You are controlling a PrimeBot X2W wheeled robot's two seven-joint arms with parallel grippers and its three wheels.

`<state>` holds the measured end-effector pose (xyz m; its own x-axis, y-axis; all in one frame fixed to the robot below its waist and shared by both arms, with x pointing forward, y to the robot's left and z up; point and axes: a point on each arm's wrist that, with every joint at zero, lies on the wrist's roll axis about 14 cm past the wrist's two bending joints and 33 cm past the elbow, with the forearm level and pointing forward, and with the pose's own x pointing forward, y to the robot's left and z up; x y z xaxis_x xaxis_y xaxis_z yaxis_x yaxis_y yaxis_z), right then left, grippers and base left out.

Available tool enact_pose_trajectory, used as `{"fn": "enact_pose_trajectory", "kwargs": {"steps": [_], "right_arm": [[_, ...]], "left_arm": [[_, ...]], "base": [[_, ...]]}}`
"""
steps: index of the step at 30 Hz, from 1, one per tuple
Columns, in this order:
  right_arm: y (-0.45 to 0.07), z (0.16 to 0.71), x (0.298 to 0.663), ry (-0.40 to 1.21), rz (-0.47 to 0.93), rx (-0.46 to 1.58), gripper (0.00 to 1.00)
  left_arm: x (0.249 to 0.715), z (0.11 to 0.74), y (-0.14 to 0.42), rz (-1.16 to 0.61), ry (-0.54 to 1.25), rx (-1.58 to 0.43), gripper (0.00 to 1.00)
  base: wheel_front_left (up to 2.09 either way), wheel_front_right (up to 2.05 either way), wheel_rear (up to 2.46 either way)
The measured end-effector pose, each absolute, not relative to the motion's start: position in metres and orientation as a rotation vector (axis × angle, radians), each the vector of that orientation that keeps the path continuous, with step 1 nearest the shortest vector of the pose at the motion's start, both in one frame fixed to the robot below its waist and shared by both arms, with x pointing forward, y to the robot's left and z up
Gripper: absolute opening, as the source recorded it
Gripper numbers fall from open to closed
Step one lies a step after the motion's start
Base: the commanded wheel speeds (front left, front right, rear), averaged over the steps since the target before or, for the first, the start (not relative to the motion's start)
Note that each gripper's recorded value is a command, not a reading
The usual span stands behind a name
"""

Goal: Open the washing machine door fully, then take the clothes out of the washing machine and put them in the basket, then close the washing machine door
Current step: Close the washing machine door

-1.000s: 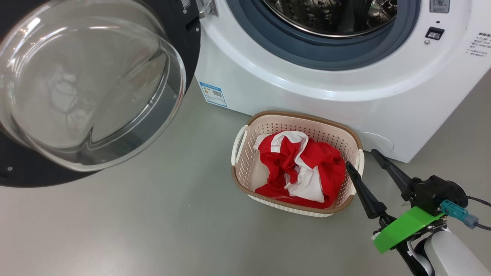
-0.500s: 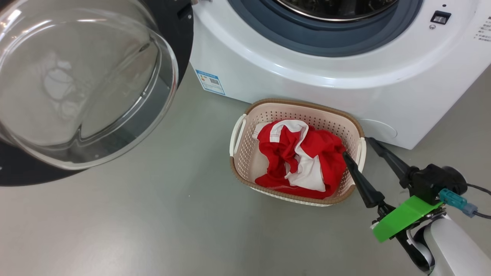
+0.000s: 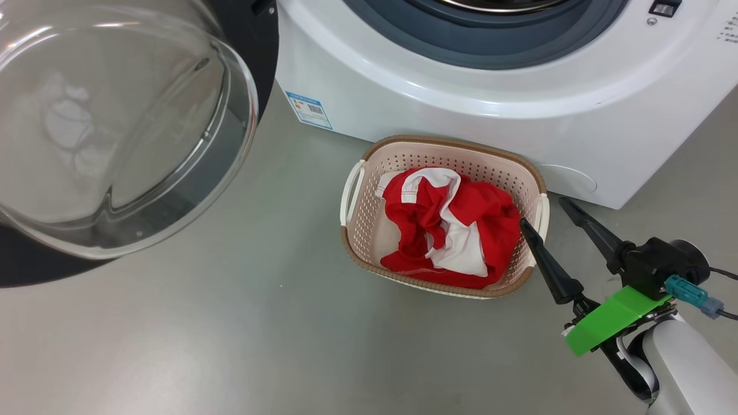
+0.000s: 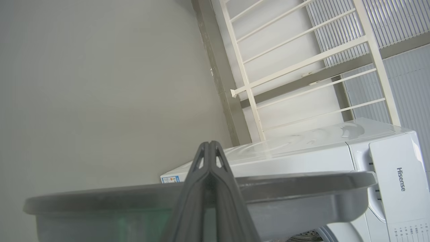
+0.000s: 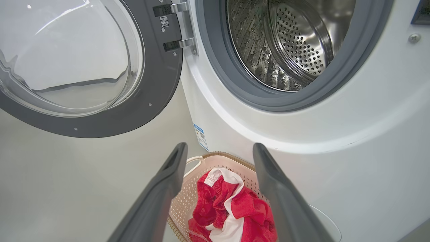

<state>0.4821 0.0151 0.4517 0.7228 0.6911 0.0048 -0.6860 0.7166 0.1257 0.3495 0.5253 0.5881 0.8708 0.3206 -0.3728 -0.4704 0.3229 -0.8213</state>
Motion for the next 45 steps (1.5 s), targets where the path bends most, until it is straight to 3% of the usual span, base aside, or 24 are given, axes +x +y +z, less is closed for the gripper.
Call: {"fn": "enact_pose_trajectory", "kwargs": {"steps": [25,45], "right_arm": [[0.019,0.49,0.477,-0.036,0.753,0.122,1.0],[-0.026,0.505,0.467,-0.062,0.617,0.135,1.0]], "left_arm": [[0.326,0.595,0.42,0.036,0.499,-0.949,0.0],[0.322,0.61,0.242,-0.627,0.647,-0.738,0.0]], "base": [[0.0,0.0,0.0],[0.0,0.0,0.0]]}}
